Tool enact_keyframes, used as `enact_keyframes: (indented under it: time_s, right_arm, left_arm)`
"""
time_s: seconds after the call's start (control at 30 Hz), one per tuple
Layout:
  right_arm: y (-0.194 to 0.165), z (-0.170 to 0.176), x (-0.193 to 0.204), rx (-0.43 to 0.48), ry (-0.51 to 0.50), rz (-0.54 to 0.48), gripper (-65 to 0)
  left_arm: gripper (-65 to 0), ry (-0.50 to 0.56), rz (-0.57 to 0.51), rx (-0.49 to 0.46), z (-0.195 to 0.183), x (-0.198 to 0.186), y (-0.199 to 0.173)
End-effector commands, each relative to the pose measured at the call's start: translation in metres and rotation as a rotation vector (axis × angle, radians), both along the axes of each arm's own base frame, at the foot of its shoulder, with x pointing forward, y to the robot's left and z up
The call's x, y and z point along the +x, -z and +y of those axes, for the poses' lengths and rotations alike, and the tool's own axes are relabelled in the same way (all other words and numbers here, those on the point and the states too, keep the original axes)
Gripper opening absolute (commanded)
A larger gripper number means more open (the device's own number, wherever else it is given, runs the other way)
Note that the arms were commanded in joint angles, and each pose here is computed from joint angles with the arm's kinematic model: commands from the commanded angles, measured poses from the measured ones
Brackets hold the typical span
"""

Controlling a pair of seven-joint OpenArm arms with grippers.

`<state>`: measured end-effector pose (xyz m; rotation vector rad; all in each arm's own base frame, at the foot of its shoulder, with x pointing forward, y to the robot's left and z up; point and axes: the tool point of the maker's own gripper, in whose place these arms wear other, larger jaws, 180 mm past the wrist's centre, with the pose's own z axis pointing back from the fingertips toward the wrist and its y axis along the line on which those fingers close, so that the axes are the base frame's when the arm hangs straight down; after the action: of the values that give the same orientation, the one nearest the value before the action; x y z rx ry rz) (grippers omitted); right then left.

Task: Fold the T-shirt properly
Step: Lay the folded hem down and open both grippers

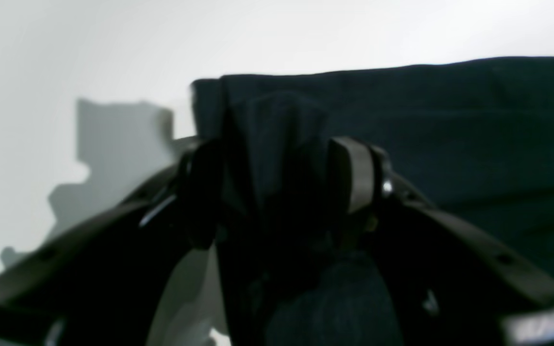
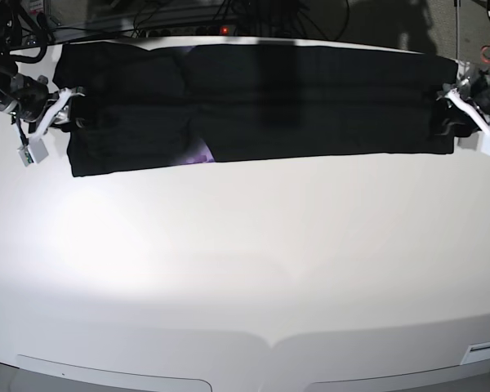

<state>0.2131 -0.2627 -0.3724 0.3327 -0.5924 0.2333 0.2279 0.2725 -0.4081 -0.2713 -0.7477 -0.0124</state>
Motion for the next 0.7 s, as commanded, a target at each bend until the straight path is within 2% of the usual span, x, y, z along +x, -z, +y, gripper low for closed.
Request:
enact_keyframes:
  time_s: [0.0,0.17,0.33,0.4,0.5,0.57,0.67]
  right_arm:
    - [-0.012,-0.004,0.009,-0.007,-0.009,-0.043,-38.3]
    - [-0.012,-0.004,0.009,-0.007,-0.009,-0.043,-38.3]
    - [-0.013,-0.004,0.010,-0.007,-0.009,-0.043,-38.3]
    - [-0.013,-0.004,0.010,-0.007,-0.009,-0.044,-38.3]
    - [-0.013,-0.004,0.010,-0.006,-0.008,-0.045,-38.3]
    - [-0.014,-0.004,0.012,-0.004,-0.007,-0.053,-38.3]
    - [-0.017,-0.004,0.016,-0.004,-0.007,-0.065,-38.3]
  left_arm:
    - [-31.5,-0.010,-0.027,0.011,0.009,0.005,-0.006]
    - [-31.5,-0.078,0.014,0.020,0.028,-0.009,0.022]
    - [-31.5,-0.096,0.033,0.005,0.030,-0.015,0.029]
    - [-31.5,-0.101,0.050,-0.035,0.026,-0.018,0.031]
    - [-31.6,-0.015,0.083,-0.130,0.004,-0.026,0.031]
    - [-35.0,-0.012,0.117,-0.191,-0.004,-0.031,0.031]
    - [-44.2,-0.012,0.137,-0.263,-0.012,-0.033,0.028]
